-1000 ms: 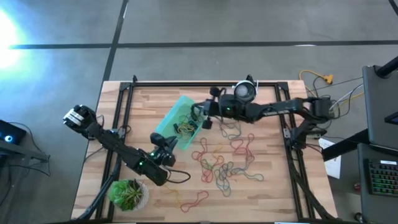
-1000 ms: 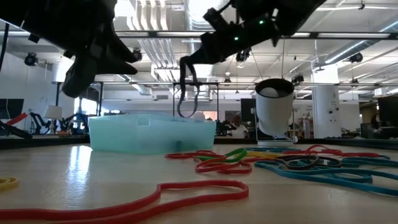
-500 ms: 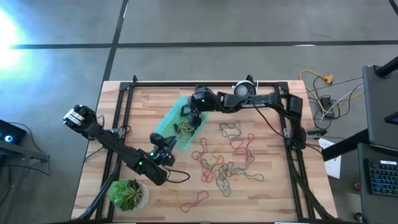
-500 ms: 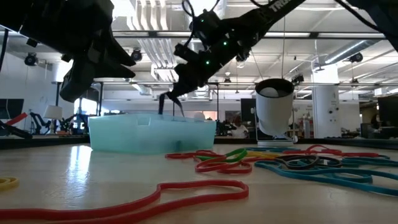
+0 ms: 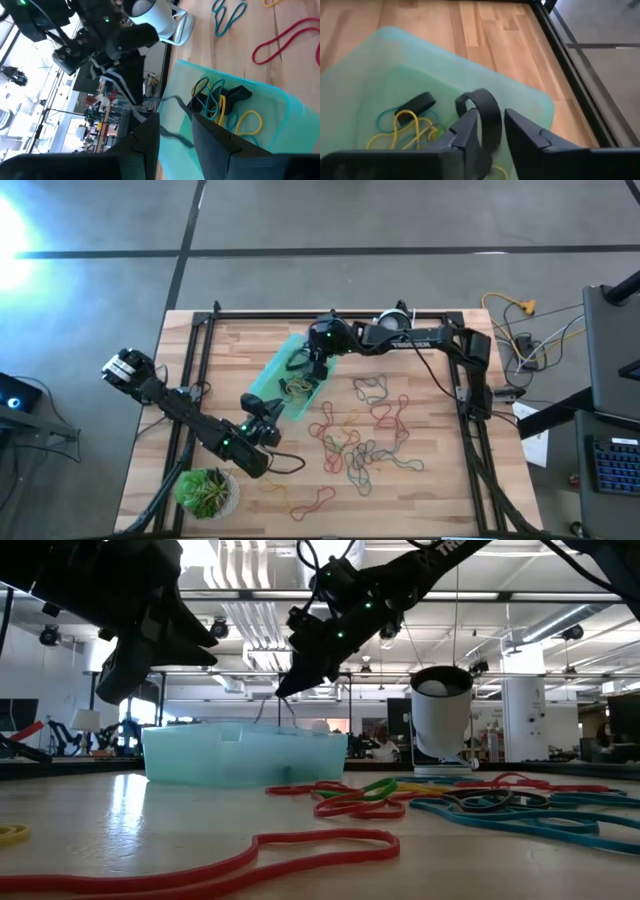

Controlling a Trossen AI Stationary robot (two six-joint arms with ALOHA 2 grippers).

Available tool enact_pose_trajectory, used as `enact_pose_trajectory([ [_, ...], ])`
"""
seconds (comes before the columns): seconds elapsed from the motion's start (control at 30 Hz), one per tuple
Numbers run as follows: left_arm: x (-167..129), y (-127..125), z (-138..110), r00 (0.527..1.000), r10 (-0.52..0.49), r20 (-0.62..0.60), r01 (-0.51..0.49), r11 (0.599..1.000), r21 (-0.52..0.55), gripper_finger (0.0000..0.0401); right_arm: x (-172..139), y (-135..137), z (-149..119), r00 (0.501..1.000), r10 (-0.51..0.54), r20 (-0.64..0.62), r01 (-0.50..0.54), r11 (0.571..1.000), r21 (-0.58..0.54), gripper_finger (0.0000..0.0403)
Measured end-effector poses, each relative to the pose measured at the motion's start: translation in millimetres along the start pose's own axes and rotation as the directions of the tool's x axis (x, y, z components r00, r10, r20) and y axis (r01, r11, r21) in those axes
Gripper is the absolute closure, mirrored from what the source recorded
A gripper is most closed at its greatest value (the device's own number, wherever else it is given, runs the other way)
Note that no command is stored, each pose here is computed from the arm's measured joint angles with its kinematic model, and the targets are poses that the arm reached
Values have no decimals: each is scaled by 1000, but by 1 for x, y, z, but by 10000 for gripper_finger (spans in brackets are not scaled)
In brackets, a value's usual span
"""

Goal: Pick and place rubber bands into bin
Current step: Put the black rubber band into the green bin, then put the yellow rubber band into the green bin

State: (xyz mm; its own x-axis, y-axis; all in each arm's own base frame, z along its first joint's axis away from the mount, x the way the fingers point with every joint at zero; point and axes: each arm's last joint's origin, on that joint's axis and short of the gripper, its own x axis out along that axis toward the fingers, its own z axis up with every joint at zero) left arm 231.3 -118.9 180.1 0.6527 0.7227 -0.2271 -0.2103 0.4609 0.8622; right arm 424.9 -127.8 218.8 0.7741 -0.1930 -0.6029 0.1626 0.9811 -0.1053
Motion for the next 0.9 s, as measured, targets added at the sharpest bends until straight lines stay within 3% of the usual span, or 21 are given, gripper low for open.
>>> enact_pose_trajectory([
  [0.23,0,0,1,1000,-16,5,16,1000,-11,303,-2,2,-2,998,54,-27,-55,998,-32,251],
  [0.3,0,-1,3,998,-57,19,57,998,-39,303,-2,3,-5,996,64,-57,-66,997,-50,242],
  [0.37,-1,-3,7,986,-162,47,165,984,-61,303,-4,5,-8,990,102,-94,-109,992,-70,237],
  [0.5,-4,-3,19,919,-375,125,387,917,-97,303,-20,10,-12,959,217,-183,-232,970,-65,235],
  [0.7,-10,6,36,826,-518,221,551,825,-126,303,-61,28,-9,893,348,-285,-372,928,-31,247],
  [0.9,-16,7,45,677,-678,288,727,676,-120,303,-119,67,5,870,429,-242,-466,877,-119,258],
])
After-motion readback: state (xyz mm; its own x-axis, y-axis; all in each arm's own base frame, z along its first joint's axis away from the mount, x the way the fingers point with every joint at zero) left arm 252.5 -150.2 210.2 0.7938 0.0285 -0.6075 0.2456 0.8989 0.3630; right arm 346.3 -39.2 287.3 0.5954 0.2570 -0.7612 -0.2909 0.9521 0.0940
